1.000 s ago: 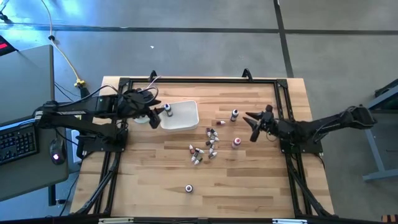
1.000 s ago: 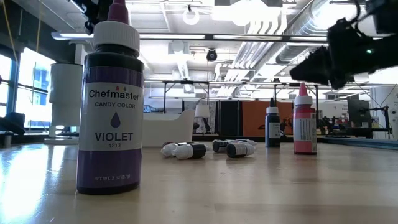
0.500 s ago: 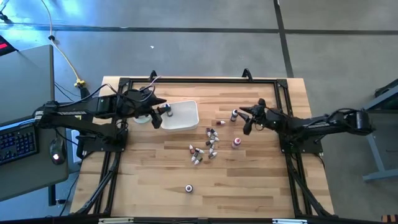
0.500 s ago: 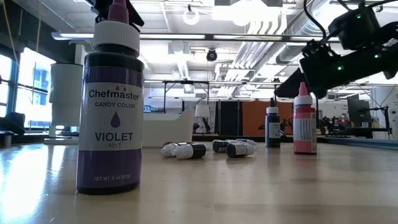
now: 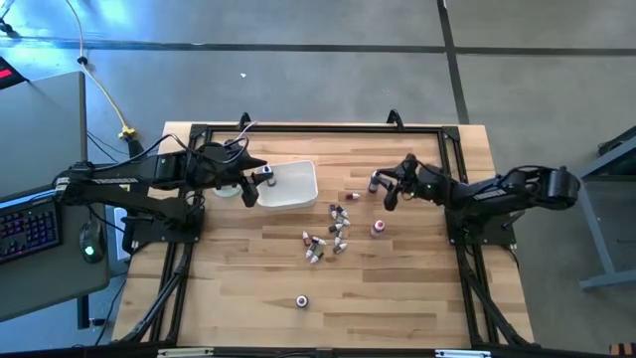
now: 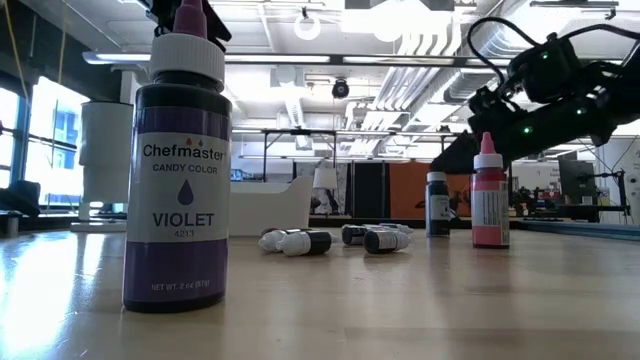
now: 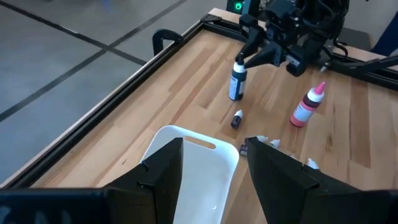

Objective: Pick & Place food coloring
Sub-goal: Put the large black food coloring bottle into the white bin

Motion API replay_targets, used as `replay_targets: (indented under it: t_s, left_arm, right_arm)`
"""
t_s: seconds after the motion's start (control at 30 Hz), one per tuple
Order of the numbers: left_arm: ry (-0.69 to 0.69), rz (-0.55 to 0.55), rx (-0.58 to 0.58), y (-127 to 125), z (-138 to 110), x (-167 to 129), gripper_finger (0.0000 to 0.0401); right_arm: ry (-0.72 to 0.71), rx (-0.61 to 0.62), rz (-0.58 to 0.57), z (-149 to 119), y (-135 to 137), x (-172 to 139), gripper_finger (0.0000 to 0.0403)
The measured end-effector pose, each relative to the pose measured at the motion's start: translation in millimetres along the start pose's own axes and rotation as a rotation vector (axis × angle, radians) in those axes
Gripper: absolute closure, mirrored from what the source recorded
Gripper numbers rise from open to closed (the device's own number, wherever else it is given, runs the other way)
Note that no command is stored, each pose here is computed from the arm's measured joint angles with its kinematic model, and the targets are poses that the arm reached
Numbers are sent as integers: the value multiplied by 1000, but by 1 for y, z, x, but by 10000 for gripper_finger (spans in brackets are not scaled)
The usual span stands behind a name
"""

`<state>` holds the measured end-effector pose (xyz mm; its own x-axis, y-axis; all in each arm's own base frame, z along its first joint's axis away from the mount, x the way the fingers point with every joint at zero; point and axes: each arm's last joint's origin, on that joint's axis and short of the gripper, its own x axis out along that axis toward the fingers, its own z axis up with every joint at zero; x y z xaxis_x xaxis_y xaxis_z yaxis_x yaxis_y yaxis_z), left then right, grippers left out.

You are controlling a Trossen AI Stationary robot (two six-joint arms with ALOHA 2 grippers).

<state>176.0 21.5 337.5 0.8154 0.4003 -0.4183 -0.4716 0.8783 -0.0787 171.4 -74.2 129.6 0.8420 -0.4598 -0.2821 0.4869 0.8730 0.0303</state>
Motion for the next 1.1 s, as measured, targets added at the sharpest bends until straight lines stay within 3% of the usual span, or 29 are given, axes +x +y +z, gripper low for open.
replay_targets:
  t_s: [0.13, 0.43, 0.83, 0.97, 1.1]
  left_arm:
    - [0, 0, 2, 0, 0, 0, 225]
    - [16, 5, 8, 0, -2, 0, 225]
    - [43, 12, 17, 1, -4, 0, 225]
    - [47, 13, 18, 1, -5, 0, 225]
    - [47, 14, 18, 1, -5, 0, 225]
  right_arm:
    - [-3, 0, -12, -2, -3, 3, 289]
    - [-10, 25, 41, -2, -2, 4, 372]
    - [-89, 55, 57, 6, -1, 4, 370]
    - [-154, 87, 116, 26, 5, 13, 374]
    - [-284, 27, 251, 72, 29, 27, 374]
